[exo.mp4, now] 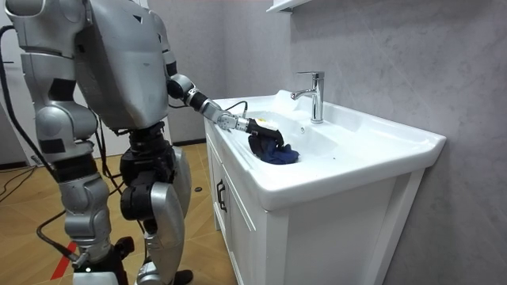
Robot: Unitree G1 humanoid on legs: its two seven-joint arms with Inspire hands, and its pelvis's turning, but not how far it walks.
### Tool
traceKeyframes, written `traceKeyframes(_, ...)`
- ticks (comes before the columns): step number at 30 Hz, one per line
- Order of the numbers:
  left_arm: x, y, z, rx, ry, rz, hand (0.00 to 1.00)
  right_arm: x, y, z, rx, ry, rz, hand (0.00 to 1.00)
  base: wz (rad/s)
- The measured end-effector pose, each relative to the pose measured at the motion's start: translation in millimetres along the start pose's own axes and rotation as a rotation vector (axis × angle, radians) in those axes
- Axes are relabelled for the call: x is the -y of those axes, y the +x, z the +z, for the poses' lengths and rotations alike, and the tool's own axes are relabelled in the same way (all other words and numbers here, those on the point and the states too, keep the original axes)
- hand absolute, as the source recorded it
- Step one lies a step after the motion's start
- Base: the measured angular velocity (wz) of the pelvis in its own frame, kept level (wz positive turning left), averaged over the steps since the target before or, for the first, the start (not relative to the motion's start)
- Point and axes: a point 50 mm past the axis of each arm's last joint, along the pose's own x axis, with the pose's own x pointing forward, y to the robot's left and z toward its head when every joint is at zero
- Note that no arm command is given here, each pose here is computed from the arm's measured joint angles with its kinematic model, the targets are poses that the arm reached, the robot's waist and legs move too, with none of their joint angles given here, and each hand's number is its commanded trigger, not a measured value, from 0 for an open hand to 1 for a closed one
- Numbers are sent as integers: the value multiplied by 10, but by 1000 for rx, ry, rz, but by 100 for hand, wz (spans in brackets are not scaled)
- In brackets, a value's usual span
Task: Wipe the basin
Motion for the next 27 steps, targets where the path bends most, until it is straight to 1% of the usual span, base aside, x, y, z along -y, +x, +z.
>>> traceKeyframes(5, -10, 44, 62, 16, 5, -3, 100, -2, 0, -2, 1, -2, 1, 0, 0)
traceKeyframes(11, -83, 75, 237, 60, -69, 7, 100, 14, -7, 73, 22, -4, 8, 0, 12)
traceKeyframes(14, -173, 93, 410, 110, -153, -1, 100, 13, -9, 109, 43, -5, 13, 0, 3)
traceKeyframes(16, -270, 141, 555, 149, -237, -17, 100, 19, -11, 132, 42, -18, 11, 0, 0)
traceKeyframes(17, -295, 152, 584, 158, -256, -20, 100, 21, -11, 129, 40, -18, 10, 0, 0)
traceKeyframes(19, -404, 184, 657, 188, -317, -19, 100, 31, -13, 144, 54, -18, 4, 0, -4)
traceKeyframes(21, -437, 186, 676, 204, -364, -15, 100, 34, -13, 148, 59, -18, -4, 0, -2)
traceKeyframes(27, -443, 187, 672, 211, -439, -29, 100, 43, -16, 176, 83, -21, -8, 0, 0)
